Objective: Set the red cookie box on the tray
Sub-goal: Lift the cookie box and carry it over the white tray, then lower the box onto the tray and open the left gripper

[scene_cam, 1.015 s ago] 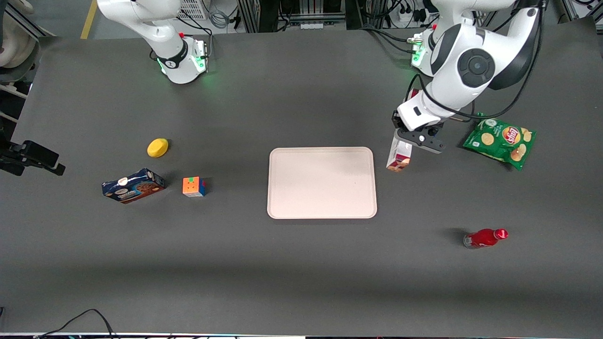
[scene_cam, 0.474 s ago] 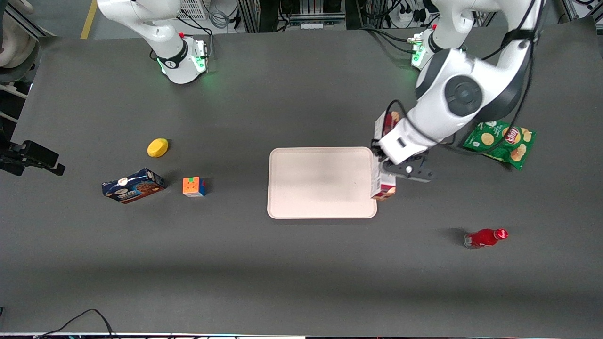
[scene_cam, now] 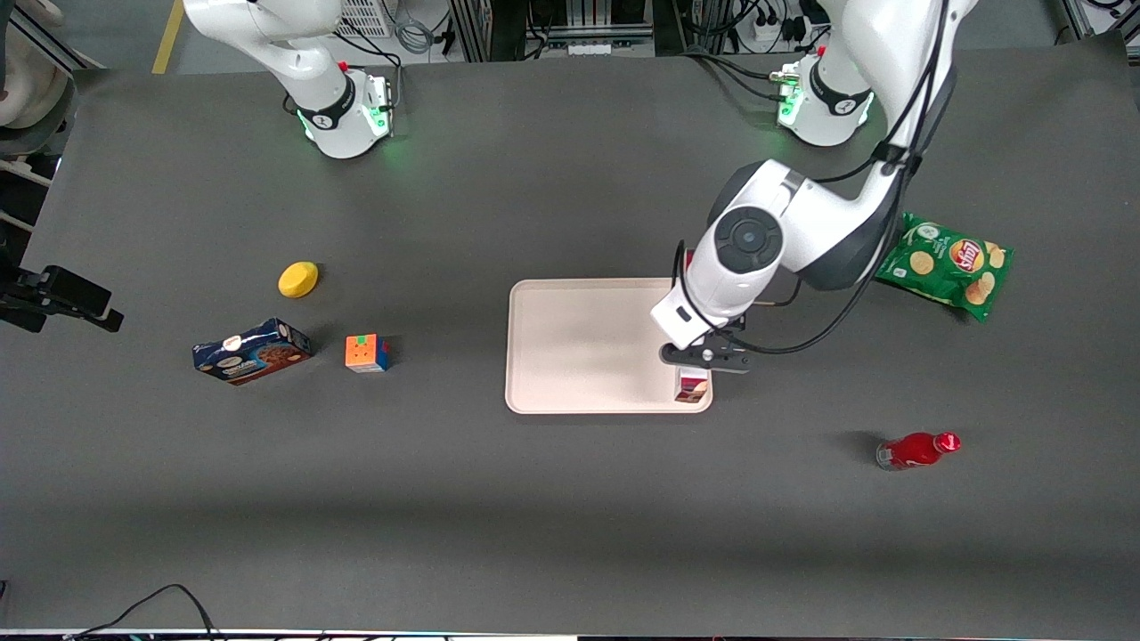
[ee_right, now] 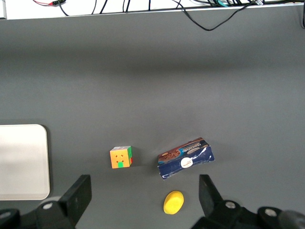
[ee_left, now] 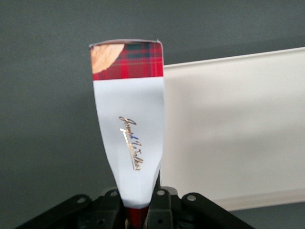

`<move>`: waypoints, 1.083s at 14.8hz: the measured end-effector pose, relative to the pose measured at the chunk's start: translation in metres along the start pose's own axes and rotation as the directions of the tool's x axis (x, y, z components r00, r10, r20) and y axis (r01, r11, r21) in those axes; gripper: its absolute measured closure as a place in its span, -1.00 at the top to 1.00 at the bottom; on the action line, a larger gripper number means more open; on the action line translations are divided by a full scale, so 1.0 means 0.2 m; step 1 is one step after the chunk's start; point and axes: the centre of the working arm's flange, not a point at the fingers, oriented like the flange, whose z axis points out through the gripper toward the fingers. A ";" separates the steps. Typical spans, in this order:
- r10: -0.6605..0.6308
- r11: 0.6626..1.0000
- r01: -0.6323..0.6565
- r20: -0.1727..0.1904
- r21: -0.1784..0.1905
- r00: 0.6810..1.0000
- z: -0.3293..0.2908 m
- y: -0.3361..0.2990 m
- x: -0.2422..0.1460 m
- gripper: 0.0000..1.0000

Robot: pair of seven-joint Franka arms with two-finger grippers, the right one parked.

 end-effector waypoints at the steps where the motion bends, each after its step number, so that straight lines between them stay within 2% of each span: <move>1: -0.004 1.000 0.005 -0.007 0.011 1.000 0.06 0.02 0.00 -0.64; 2: -0.012 1.000 0.012 -0.019 0.016 1.000 0.11 0.04 0.00 -0.64; 5: -0.025 1.000 0.025 -0.044 0.002 0.999 0.28 0.07 -0.03 -0.64; 16: -0.059 0.998 0.059 -0.047 -0.012 0.997 0.52 0.00 -0.06 -0.64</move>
